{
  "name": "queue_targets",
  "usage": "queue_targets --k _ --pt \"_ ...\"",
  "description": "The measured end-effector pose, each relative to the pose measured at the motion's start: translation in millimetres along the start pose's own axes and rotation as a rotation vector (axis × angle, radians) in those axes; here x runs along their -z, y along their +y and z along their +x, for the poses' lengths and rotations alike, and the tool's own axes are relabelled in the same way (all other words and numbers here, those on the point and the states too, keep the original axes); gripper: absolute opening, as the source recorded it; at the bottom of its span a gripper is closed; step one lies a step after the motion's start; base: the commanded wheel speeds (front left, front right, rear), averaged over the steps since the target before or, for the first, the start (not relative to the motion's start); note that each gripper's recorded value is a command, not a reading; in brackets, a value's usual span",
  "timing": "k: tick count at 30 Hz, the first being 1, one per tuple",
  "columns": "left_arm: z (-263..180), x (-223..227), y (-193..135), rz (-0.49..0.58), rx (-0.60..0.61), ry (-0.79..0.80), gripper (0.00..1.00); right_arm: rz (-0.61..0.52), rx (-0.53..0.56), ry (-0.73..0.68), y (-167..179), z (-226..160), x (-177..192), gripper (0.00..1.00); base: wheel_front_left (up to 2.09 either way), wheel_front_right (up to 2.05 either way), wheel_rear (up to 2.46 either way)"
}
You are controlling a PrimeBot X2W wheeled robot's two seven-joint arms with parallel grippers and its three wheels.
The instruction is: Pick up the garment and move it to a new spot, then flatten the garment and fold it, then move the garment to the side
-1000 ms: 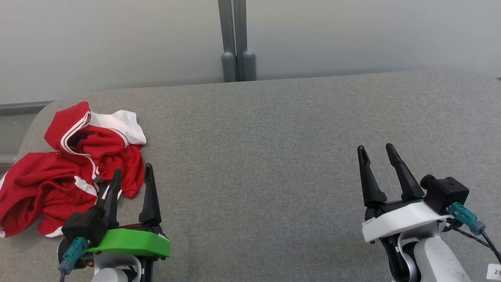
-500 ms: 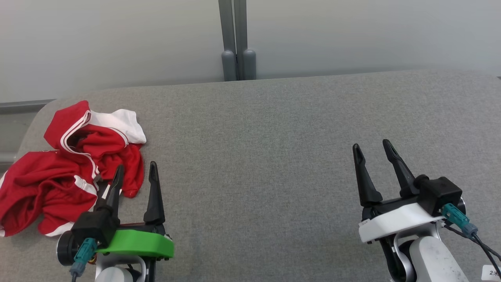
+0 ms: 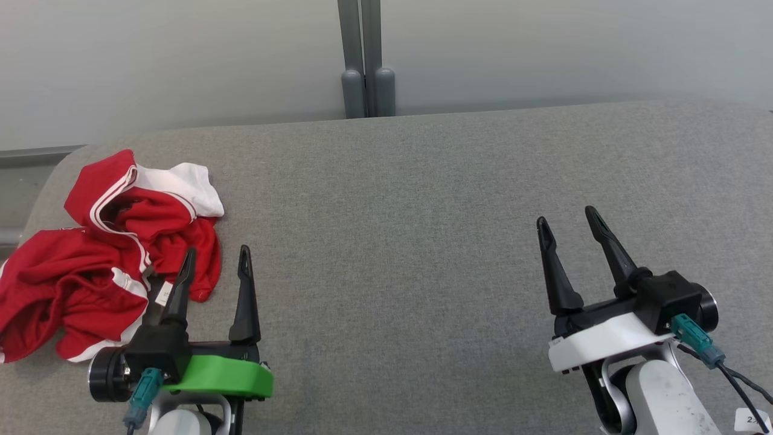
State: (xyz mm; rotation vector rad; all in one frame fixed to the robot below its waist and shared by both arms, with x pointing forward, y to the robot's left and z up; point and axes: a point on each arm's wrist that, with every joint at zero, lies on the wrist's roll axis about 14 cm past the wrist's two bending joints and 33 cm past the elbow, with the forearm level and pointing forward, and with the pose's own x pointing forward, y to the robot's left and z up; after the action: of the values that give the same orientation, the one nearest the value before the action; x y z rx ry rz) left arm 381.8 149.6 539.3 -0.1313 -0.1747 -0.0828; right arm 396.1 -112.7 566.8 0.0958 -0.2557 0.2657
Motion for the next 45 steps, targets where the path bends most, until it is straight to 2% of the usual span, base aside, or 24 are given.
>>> queue_targets --k 21,26,34,45 --pt "1 4 0 0.0 0.001 0.011 1.0 0.017 0.006 0.012 -1 0 5 1.0 0.0 0.0 0.0" --pt "-2 3 12 0.001 -0.038 0.01 1.0 0.042 -0.012 0.019 6 3 8 1.0 0.0 0.0 0.0" --pt "-15 3 39 0.013 -0.116 0.019 1.0 0.086 -0.082 0.035 30 14 17 1.0 0.0 0.0 0.0" --pt "-54 1 91 0.012 -0.301 0.031 1.0 0.162 -0.259 0.083 95 30 37 1.0 0.0 0.0 0.0"
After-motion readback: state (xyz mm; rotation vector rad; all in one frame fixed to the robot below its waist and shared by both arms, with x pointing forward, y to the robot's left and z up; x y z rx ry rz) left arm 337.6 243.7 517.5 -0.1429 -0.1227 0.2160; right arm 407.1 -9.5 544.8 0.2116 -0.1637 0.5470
